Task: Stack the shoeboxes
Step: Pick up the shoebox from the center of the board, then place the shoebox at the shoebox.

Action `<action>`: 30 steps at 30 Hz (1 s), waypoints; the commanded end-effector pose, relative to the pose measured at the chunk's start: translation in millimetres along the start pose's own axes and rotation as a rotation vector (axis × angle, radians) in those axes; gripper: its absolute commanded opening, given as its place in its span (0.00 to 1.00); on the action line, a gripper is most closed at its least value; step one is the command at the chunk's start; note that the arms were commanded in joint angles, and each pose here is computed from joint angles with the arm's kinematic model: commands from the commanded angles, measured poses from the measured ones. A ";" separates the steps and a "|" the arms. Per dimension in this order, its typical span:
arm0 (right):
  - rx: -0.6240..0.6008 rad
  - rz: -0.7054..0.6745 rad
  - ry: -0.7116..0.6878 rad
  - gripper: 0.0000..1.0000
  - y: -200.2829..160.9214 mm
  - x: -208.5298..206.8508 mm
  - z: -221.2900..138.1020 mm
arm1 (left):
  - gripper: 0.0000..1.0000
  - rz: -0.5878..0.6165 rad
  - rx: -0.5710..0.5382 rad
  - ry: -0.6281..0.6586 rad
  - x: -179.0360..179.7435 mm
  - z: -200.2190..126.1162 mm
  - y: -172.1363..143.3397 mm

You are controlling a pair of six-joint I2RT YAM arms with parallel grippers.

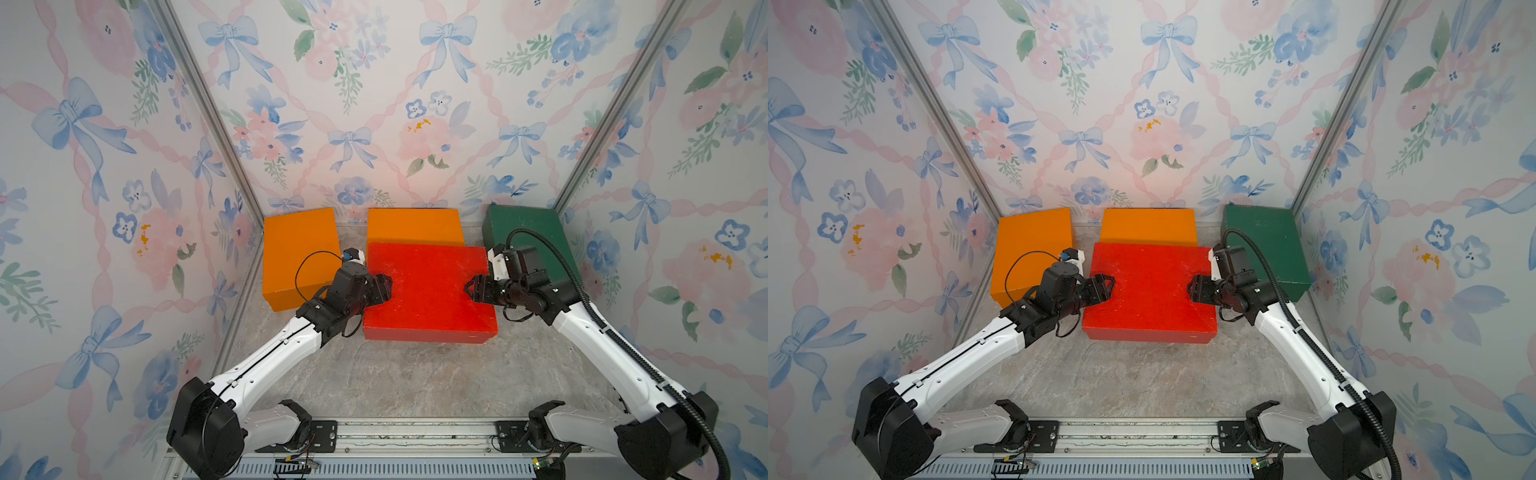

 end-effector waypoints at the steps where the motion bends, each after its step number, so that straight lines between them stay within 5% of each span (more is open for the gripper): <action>1: -0.084 -0.099 0.309 0.70 30.8 71.4 -20.4 | 0.73 0.063 0.077 -0.201 -51.0 -0.7 -8.4; 30: -0.162 -0.069 0.336 0.70 78.6 72.2 -19.6 | 0.72 0.088 0.056 -0.206 -68.2 23.3 18.0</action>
Point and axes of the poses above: each gripper's point midway between its finger pads, its own z axis out along the fingers, its own x axis along the line the jaws close on, y = z × x, the point moved 1 cm from there along -z, back along the fingers, and after that the axes turned 4 degrees about -z, right-handed, at the moved point
